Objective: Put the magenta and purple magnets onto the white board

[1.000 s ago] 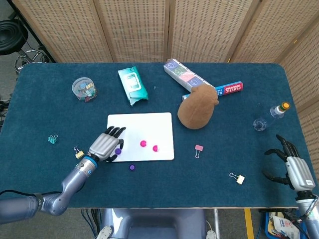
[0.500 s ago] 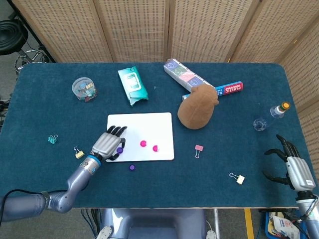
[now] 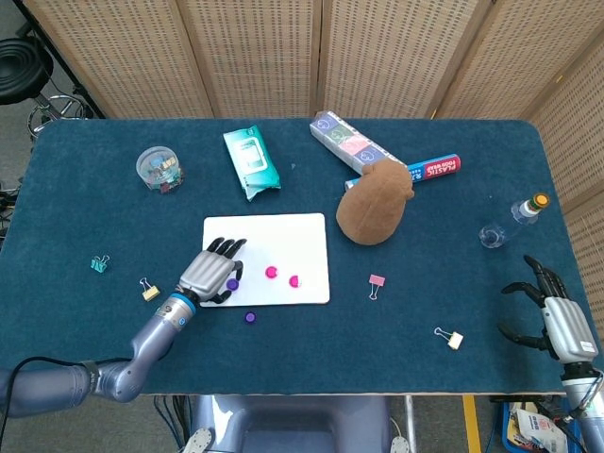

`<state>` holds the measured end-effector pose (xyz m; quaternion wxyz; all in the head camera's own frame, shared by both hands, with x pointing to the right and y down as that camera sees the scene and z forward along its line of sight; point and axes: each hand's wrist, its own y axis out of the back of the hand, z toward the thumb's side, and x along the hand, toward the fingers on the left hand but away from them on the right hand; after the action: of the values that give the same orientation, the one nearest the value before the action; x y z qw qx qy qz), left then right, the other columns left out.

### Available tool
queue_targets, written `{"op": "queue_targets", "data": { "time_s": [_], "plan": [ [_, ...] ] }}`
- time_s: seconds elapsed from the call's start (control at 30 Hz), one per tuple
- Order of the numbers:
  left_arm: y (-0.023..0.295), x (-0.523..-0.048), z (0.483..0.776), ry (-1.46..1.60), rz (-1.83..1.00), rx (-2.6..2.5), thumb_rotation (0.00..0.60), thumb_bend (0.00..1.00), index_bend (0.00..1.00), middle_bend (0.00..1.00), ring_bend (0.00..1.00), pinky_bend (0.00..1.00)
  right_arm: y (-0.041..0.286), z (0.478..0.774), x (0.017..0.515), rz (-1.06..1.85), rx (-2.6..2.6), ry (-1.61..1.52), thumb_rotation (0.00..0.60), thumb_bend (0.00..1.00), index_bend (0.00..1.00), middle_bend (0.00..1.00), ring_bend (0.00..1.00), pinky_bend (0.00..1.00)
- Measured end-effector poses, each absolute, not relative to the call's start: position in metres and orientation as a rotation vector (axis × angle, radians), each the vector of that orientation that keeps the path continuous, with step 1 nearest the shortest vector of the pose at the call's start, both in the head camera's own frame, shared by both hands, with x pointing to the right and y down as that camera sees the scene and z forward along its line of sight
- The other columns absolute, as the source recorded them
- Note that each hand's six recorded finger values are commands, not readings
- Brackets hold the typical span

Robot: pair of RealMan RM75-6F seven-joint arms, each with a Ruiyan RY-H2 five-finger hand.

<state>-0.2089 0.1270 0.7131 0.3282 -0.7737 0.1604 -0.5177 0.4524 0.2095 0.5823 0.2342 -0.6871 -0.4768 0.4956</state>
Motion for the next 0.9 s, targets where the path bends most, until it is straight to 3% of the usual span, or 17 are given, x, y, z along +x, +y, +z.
{"op": "queue_targets", "data": {
  "time_s": [0.17, 0.6, 0.9],
  "plan": [
    [0.127, -0.208, 0.713, 0.418, -1.357, -2.026, 0.6, 0.44, 0.34, 0.0, 0.0, 0.0, 0.209, 0.582, 0.453, 1.36, -1.885, -1.311, 0.6, 0.23, 0.37, 0.0, 0.0, 0.0],
    [0.126, -0.209, 0.692, 0.444, -1.274, -2.037, 0.6, 0.44, 0.34, 0.0, 0.0, 0.0, 0.209, 0.582, 0.453, 1.361, -1.886, -1.31, 0.6, 0.23, 0.37, 0.0, 0.0, 0.0],
    [0.152, -0.212, 0.663, 0.353, -1.098, -2.014, 0.6, 0.44, 0.29, 0.0, 0.0, 0.0, 0.21, 0.583, 0.451, 1.362, -1.889, -1.301, 0.6, 0.23, 0.37, 0.0, 0.0, 0.0]
  ]
}}
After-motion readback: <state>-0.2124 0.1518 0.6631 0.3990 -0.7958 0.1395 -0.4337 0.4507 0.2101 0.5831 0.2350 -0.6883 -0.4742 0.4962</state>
